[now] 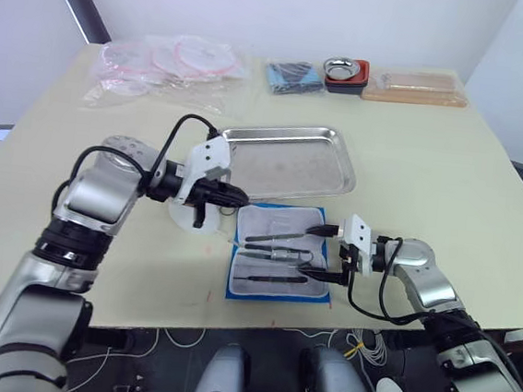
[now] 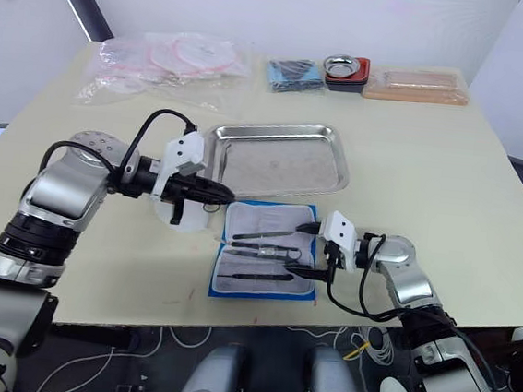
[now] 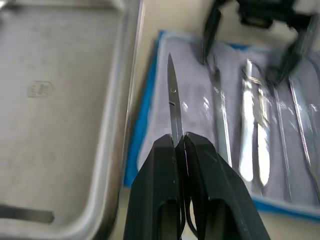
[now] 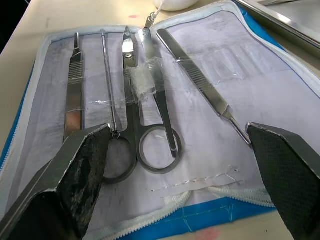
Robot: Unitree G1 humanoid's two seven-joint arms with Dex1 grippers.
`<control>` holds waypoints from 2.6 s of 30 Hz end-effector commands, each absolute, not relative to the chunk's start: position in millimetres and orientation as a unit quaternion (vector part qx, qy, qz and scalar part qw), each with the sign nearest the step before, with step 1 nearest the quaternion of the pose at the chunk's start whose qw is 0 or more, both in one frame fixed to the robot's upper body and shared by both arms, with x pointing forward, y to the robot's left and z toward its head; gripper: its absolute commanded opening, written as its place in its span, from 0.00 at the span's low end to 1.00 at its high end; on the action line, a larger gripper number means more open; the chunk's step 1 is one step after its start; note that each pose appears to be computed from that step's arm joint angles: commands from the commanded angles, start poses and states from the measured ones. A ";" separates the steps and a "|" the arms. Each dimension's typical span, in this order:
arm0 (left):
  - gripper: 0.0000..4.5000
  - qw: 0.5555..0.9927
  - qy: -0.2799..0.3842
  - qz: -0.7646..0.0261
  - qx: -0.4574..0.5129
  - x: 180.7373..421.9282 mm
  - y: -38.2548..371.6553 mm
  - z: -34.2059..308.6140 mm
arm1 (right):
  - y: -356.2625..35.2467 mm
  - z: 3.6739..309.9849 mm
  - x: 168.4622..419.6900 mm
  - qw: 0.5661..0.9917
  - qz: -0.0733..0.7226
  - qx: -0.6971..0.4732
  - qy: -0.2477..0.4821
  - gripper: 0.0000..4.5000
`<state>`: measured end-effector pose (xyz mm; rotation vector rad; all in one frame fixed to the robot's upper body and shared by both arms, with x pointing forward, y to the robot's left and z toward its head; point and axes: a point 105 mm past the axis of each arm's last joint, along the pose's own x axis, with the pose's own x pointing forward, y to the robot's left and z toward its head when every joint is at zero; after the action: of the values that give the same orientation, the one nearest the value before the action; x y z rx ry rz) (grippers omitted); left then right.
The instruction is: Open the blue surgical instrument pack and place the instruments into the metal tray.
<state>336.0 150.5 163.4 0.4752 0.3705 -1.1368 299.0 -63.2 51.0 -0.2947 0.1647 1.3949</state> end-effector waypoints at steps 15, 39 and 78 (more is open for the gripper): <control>0.01 0.971 0.087 -0.218 0.054 395.7 139.9 187.2 | -81.3 -18.1 280.9 0.739 0.622 -0.147 0.215 1.00; 0.01 0.989 0.141 0.005 -0.036 422.5 150.4 134.2 | -85.7 -17.6 275.9 0.745 0.615 -0.145 0.212 1.00; 0.85 0.983 0.037 -0.180 0.006 400.4 117.6 175.9 | -80.0 -14.7 278.1 0.746 0.619 -0.137 0.206 1.00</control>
<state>407.6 128.0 152.5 -0.0021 0.1709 -0.2626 299.3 -61.0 50.1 -0.2875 0.1488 1.3888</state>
